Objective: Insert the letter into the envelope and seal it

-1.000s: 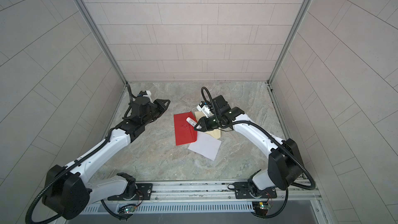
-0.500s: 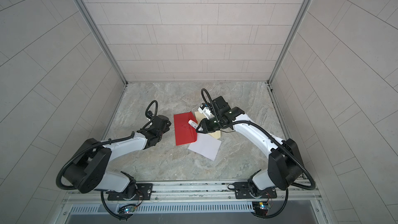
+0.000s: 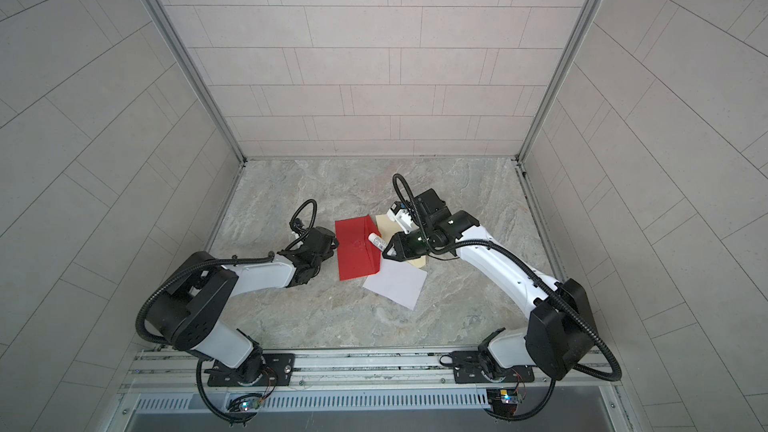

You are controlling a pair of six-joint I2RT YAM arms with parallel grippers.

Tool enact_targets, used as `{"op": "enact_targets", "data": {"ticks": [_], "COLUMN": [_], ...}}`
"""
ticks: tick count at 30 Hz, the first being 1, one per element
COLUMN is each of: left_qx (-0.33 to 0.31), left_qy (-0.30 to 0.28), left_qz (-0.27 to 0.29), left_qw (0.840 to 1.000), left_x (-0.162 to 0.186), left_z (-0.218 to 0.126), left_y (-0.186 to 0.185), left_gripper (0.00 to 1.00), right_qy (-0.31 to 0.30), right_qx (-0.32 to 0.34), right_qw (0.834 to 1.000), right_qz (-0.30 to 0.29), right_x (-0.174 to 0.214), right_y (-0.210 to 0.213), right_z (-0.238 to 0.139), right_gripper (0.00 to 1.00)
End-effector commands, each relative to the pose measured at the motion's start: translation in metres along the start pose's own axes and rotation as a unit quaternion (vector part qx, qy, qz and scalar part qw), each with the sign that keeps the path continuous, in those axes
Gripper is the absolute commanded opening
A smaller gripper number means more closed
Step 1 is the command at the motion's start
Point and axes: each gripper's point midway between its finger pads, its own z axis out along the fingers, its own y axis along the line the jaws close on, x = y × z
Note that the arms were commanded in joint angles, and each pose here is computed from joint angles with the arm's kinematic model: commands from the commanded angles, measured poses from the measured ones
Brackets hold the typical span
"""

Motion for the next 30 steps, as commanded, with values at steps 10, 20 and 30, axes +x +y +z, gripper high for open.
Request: {"op": "enact_targets", "data": {"ticks": [10, 20, 30], "left_qx": [0.052, 0.273, 0.445], "left_qy": [-0.035, 0.078, 0.200], "left_qz": [-0.040, -0.114, -0.083], "left_qw": [0.997, 0.952, 0.869], "left_x": [-0.037, -0.077, -0.065], "left_z": [-0.039, -0.096, -0.138], "left_y": [-0.008, -0.067, -0.140], "left_gripper": [0.69, 0.70, 0.73], "right_qy": [-0.016, -0.017, -0.022], "right_qx": [0.012, -0.001, -0.035], "right_qw": [1.000, 1.000, 0.999], "right_qz": [0.000, -0.004, -0.017], "right_x": [-0.010, -0.019, -0.035], "right_y": [-0.004, 0.000, 0.017], "right_z": [0.001, 0.004, 0.004], "right_gripper": [0.00, 0.00, 0.00]}}
